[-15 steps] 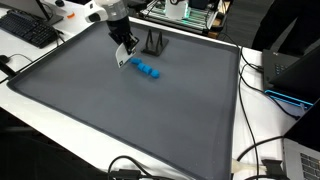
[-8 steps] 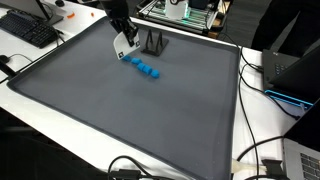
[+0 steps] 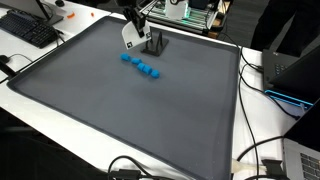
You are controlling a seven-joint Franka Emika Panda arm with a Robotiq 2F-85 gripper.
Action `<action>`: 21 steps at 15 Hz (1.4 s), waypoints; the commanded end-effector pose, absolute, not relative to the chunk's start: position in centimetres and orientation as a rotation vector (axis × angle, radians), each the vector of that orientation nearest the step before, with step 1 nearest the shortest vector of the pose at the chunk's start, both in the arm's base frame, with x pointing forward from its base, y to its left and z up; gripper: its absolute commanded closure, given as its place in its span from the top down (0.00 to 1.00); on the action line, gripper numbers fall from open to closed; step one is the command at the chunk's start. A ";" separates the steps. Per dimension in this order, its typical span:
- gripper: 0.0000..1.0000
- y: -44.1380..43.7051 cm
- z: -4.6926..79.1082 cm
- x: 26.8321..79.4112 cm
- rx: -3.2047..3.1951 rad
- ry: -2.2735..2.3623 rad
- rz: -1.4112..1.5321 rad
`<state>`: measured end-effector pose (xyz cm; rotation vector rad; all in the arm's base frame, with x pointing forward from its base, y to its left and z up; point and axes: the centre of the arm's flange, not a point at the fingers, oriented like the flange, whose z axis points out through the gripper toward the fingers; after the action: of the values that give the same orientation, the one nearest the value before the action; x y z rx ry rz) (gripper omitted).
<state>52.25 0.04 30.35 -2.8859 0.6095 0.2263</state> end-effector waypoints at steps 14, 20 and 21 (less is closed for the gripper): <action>0.01 3.4 27.2 44.5 -2.607 1.290 0.285; 0.01 3.3 25.6 44.3 -2.502 1.457 0.241; 0.01 3.3 25.3 44.2 -2.493 1.481 0.238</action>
<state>44.98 2.79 26.47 -2.5446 1.4011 0.2551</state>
